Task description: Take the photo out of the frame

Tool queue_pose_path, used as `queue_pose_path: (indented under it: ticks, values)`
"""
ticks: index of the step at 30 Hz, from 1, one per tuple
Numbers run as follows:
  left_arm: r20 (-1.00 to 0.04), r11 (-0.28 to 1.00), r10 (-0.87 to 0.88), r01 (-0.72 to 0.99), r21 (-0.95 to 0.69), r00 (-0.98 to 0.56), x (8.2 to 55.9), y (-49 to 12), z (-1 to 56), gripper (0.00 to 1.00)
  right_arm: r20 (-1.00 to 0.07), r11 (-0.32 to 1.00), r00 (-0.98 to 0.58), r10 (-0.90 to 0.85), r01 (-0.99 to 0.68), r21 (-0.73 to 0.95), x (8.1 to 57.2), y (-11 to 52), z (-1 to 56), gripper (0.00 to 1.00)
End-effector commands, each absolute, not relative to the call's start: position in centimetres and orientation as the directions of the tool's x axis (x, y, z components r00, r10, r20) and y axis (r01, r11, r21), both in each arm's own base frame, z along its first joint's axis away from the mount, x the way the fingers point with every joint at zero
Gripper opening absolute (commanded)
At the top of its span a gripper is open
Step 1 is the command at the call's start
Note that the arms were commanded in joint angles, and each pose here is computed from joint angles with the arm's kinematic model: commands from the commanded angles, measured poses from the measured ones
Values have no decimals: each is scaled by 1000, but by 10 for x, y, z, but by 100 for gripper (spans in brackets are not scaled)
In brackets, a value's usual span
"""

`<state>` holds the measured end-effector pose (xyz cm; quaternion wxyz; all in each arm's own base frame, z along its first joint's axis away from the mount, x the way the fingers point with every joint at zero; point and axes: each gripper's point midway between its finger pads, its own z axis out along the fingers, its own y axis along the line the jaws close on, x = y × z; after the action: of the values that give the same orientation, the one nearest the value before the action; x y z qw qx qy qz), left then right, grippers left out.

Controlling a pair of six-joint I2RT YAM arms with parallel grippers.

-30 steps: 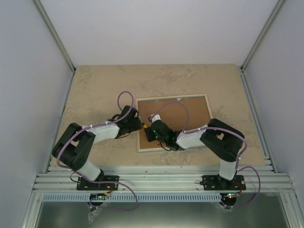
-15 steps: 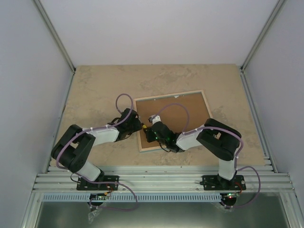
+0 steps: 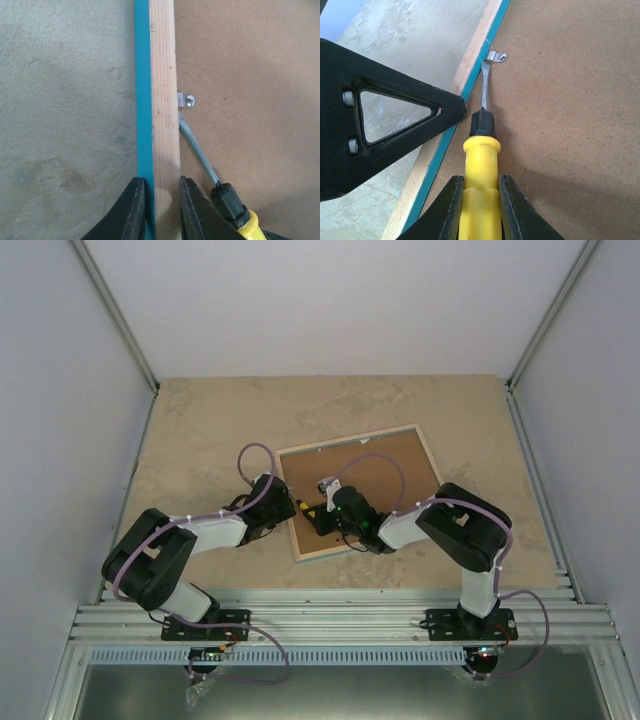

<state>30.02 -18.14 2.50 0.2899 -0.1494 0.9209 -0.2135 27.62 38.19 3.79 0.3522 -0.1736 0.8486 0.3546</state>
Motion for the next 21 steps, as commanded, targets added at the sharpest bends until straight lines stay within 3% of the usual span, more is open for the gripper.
queue_pose_path:
  ticks: [1,7,21]
  values:
    - [-230,799,-213,-34,-601,-949,229,-237,12,0,-803,580,-596,14,-650,492,299,417,84,0]
    - [-226,799,-203,-28,-600,-953,226,-240,11,0,-753,558,-658,5,-623,548,302,419,82,1]
    - [-348,919,-218,-72,-387,-912,250,-200,21,0,-747,719,-653,-121,-577,388,286,357,66,0]
